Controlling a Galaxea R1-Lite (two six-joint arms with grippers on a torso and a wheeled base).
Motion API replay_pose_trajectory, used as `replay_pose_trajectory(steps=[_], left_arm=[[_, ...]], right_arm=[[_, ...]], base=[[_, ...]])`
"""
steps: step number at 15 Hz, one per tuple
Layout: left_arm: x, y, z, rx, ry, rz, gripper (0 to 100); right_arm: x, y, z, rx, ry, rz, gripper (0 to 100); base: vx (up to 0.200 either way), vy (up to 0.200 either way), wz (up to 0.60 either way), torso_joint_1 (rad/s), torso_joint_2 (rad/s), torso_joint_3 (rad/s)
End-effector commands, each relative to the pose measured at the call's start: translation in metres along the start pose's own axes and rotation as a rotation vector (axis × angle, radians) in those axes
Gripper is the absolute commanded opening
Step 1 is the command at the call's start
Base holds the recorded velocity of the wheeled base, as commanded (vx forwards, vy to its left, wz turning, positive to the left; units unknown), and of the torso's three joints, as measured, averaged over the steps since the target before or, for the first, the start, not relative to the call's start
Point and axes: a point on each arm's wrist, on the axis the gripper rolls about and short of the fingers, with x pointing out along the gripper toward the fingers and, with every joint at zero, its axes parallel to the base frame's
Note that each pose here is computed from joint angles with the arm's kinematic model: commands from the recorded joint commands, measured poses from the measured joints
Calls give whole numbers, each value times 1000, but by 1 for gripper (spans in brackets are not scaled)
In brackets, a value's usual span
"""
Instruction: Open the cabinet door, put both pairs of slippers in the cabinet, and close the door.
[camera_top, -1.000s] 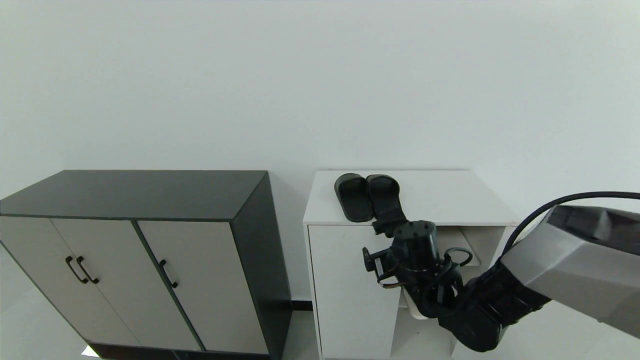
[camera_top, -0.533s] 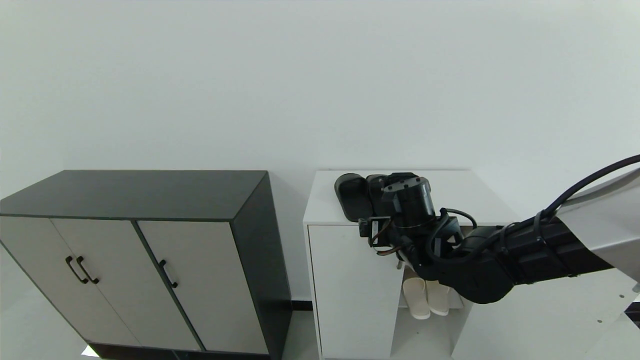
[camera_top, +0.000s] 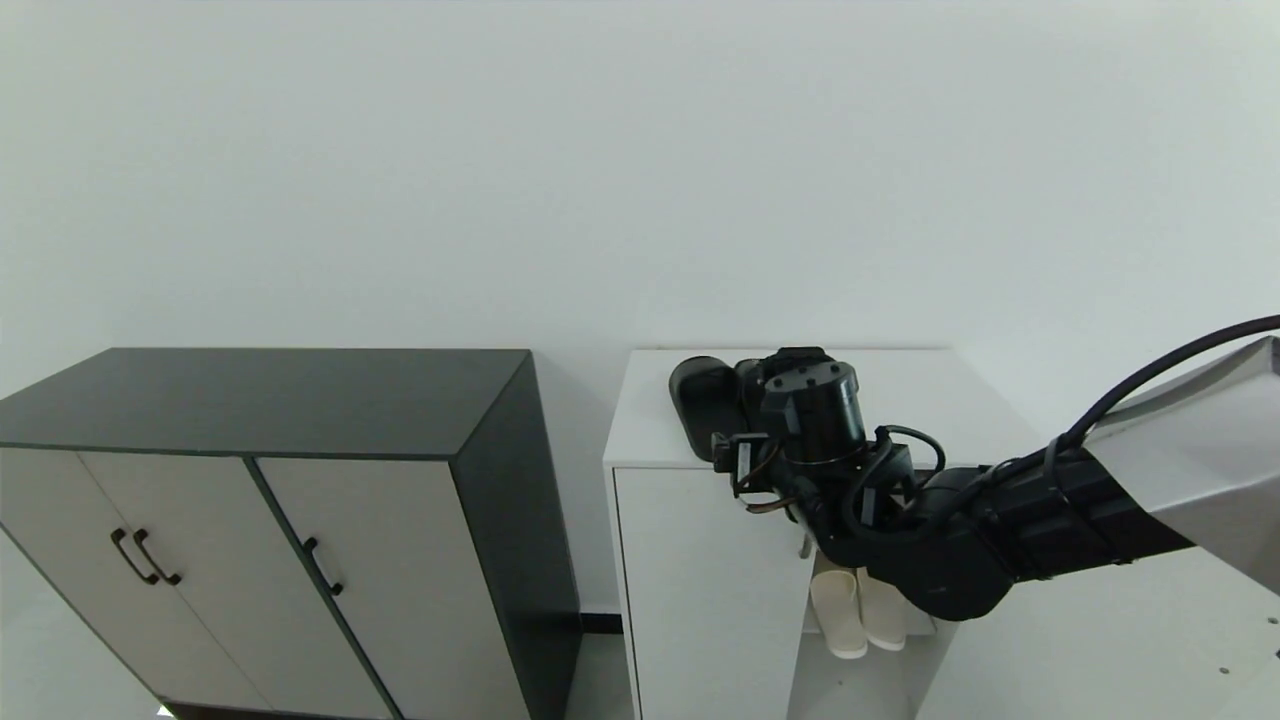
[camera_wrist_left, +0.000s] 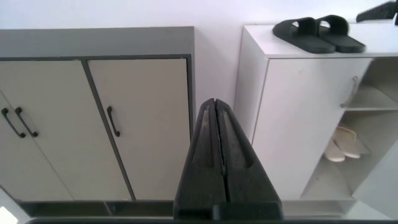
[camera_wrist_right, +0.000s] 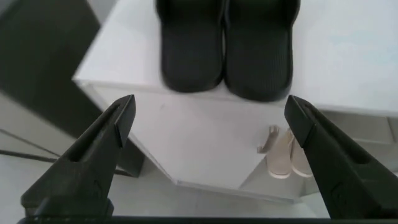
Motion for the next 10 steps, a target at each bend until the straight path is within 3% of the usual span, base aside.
replay_pose_trajectory(steps=[1,10], left_arm=[[0,0,0,1,0,2,0],[0,0,0,-2,0,1,0]], right_arm=[[3,1,-6,-8,9,-1,100],[16,-1,-32,-57,-29,8,100]], base=[[200,0,0,12,17,-2],[200,0,0,4,0,3]])
